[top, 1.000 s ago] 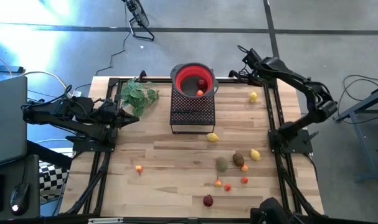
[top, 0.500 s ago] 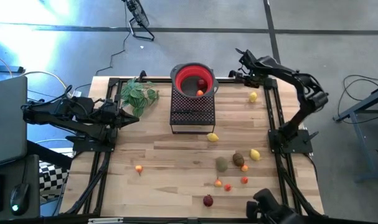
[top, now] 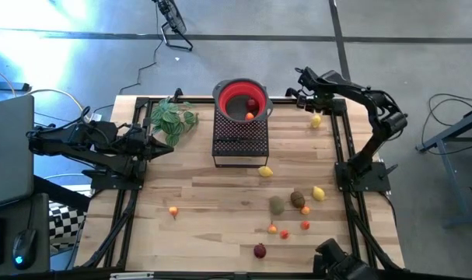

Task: Pick & Place Fruit
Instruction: Put the top lemon into the red strainer bowl

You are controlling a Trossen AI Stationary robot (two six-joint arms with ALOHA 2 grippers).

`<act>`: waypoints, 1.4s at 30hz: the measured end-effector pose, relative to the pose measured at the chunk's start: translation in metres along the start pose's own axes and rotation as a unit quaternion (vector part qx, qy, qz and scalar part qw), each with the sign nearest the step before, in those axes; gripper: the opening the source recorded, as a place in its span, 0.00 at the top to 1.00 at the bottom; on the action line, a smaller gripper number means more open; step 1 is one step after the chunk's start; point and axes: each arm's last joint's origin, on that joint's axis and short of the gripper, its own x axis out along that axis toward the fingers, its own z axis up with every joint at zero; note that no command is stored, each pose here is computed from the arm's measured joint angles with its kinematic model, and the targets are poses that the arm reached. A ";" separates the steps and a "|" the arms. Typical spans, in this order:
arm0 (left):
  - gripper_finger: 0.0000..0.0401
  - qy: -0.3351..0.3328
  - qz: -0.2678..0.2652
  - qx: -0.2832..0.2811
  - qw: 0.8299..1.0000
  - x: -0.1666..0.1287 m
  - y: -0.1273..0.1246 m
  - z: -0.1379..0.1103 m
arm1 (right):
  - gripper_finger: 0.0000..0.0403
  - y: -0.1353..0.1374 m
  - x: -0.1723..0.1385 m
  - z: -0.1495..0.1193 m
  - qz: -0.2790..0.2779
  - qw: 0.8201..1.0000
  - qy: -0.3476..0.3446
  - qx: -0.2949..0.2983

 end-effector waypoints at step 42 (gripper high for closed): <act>1.00 0.011 0.002 -0.051 0.999 0.000 0.000 -0.002 | 0.53 0.002 0.045 -0.017 0.018 0.997 -0.056 0.041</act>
